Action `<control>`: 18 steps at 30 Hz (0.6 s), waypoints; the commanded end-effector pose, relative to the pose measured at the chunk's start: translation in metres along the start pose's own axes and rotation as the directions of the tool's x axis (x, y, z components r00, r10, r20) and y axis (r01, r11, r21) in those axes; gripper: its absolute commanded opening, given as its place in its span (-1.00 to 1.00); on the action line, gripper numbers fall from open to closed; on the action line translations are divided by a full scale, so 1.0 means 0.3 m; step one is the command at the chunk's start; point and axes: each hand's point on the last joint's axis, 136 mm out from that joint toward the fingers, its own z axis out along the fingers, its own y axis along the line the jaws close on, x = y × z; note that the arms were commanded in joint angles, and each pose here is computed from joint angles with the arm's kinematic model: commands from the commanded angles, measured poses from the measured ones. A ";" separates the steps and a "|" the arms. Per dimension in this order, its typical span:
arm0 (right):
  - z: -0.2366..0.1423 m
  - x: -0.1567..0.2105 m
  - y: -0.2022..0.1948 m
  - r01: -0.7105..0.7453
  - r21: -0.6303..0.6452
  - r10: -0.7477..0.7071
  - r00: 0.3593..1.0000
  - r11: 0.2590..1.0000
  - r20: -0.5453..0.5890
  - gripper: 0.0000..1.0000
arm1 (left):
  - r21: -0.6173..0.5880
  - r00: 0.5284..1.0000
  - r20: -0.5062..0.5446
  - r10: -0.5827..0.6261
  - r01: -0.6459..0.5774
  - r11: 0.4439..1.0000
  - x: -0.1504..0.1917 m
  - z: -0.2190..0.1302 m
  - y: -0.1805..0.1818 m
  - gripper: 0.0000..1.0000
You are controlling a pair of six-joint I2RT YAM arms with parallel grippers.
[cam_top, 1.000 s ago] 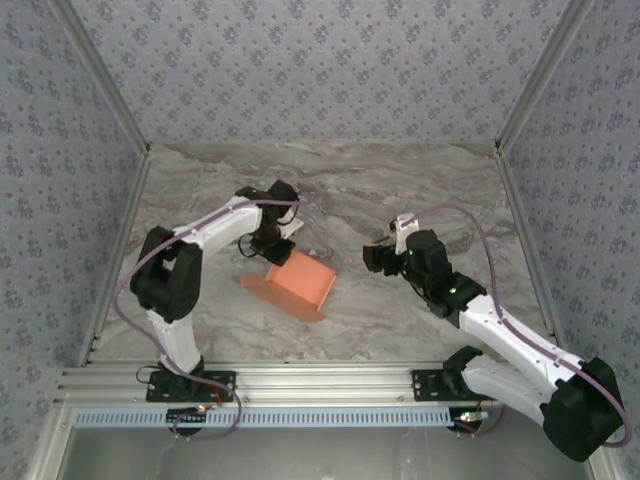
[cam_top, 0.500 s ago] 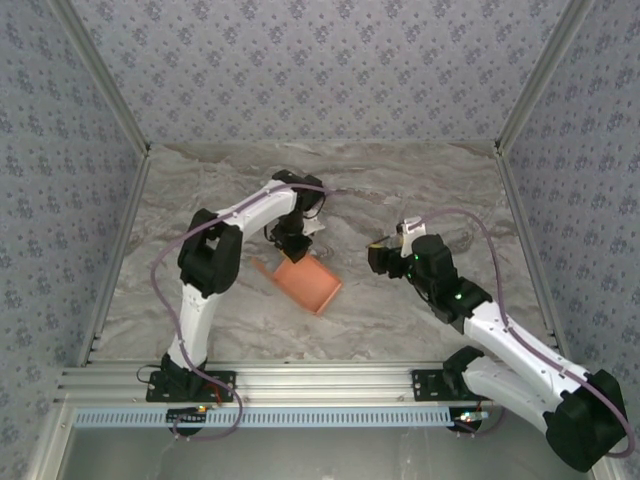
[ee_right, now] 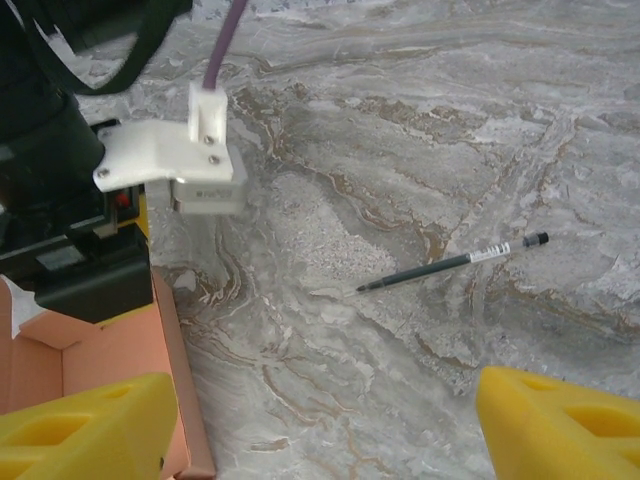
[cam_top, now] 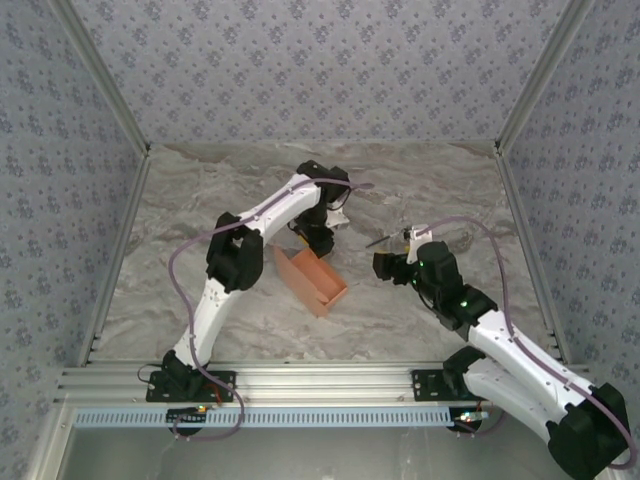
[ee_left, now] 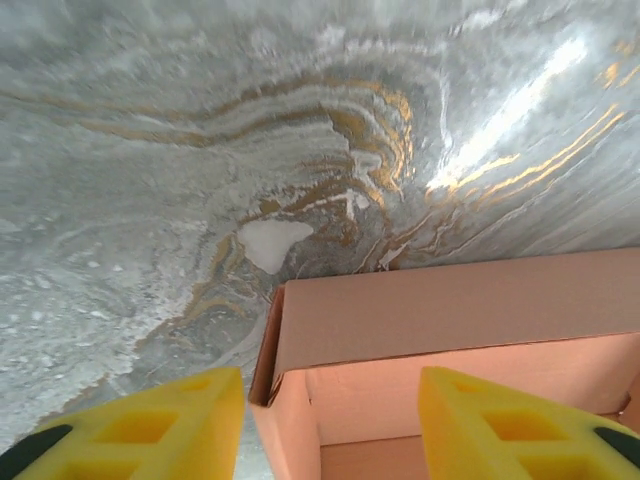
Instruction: Fold the paper box
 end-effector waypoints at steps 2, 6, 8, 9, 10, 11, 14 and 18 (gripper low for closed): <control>0.025 0.073 0.001 -0.032 -0.005 0.031 0.996 0.999 -0.079 0.59 | -0.007 0.986 0.167 0.027 -0.027 1.000 -0.022 -0.203 -0.023 0.11; 0.059 0.095 0.027 -0.006 -0.008 0.005 0.990 1.000 -0.138 0.59 | -0.036 0.946 0.325 0.006 0.006 0.999 -0.042 -0.336 -0.013 0.12; 0.077 0.102 0.043 0.016 -0.003 -0.016 0.987 1.000 -0.163 0.59 | -0.052 0.907 0.419 -0.031 0.058 0.997 -0.035 -0.413 0.010 0.12; 0.087 0.105 0.053 0.029 -0.004 -0.029 0.984 1.000 -0.174 0.59 | -0.056 0.880 0.472 -0.059 0.096 0.994 -0.026 -0.455 0.026 0.12; 0.095 0.109 0.064 0.040 -0.009 -0.041 0.982 0.999 -0.183 0.58 | -0.058 0.853 0.515 -0.088 0.137 0.989 -0.014 -0.489 0.048 0.12; 0.104 0.113 0.069 0.049 -0.006 -0.049 0.980 0.999 -0.193 0.58 | -0.051 0.819 0.559 -0.128 0.188 0.981 0.005 -0.520 0.074 0.12; 0.128 0.117 0.094 0.073 -0.015 -0.074 0.974 0.997 -0.213 0.58 | 0.000 0.722 0.642 -0.259 0.338 0.941 0.096 -0.555 0.149 0.12; 0.161 0.131 0.118 0.105 -0.018 -0.106 0.963 0.994 -0.249 0.58 | 0.092 0.557 0.719 -0.416 0.517 0.851 0.252 -0.538 0.242 0.12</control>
